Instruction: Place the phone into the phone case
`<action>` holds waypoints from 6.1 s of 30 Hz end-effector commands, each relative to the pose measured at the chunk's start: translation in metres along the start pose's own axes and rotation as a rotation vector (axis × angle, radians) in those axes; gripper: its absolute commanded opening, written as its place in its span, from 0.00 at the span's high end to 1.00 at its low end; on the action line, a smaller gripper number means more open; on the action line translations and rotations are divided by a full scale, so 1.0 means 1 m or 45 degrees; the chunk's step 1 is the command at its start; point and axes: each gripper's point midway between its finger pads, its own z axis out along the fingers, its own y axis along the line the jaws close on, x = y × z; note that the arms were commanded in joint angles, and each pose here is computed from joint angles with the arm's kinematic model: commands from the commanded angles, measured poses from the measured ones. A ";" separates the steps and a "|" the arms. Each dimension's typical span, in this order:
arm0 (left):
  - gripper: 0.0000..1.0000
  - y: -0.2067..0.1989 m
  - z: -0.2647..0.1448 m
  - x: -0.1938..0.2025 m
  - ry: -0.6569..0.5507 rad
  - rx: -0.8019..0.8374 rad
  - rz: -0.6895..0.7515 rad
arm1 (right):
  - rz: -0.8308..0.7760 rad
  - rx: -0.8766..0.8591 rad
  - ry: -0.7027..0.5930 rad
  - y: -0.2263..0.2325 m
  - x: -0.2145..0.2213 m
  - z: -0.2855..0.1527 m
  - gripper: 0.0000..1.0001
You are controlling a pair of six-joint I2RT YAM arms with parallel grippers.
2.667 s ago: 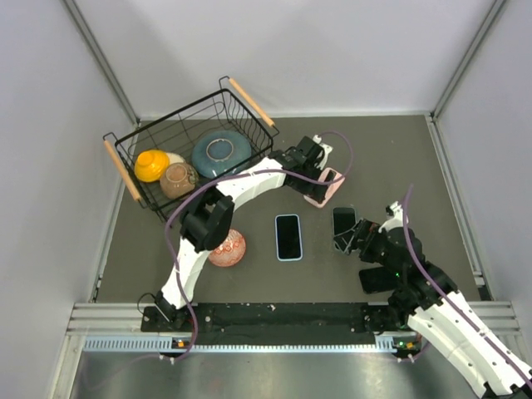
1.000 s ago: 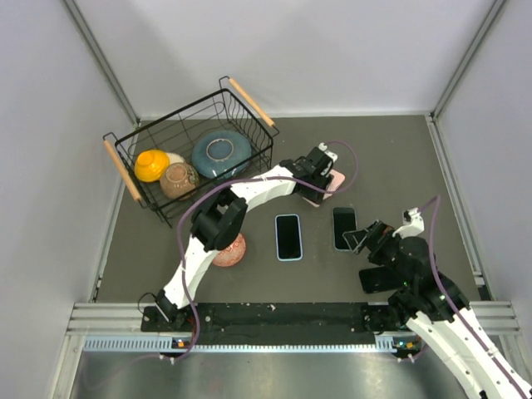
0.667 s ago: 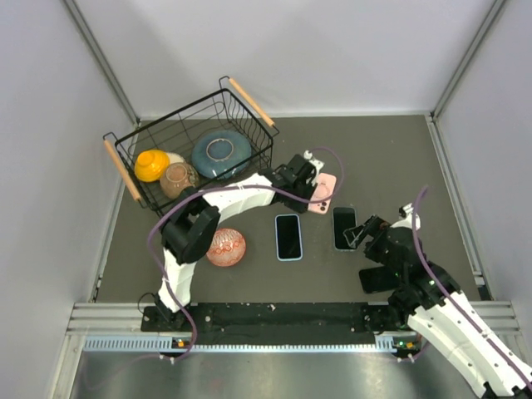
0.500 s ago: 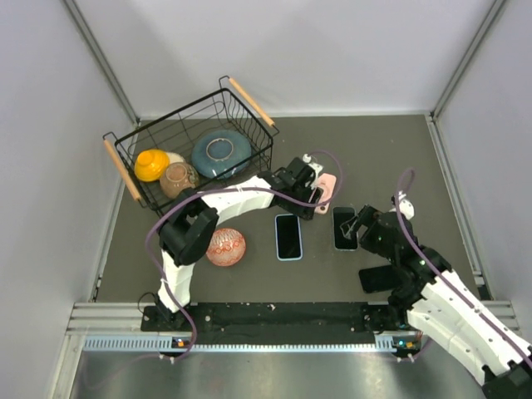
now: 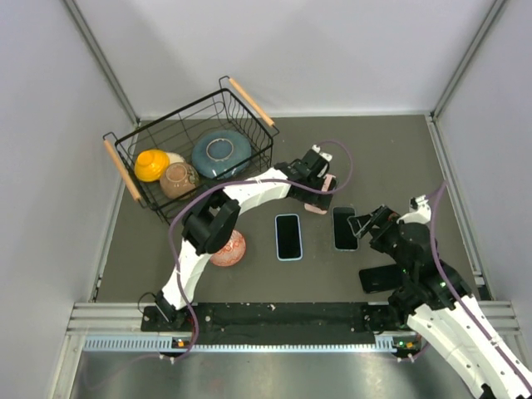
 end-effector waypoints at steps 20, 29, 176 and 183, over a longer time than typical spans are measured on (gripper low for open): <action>0.07 0.014 0.027 0.020 0.033 -0.234 0.056 | -0.011 0.057 -0.054 -0.015 -0.004 -0.007 0.05; 0.22 0.015 0.028 0.031 0.061 -0.299 0.122 | 0.014 0.053 -0.056 -0.018 -0.001 -0.007 0.05; 1.00 0.011 -0.210 0.001 -0.286 0.425 -0.270 | -0.100 0.092 -0.008 0.042 -0.023 -0.006 0.10; 1.00 0.021 -0.217 0.005 -0.348 0.345 -0.272 | 0.404 0.695 0.056 -0.037 0.011 -0.030 0.07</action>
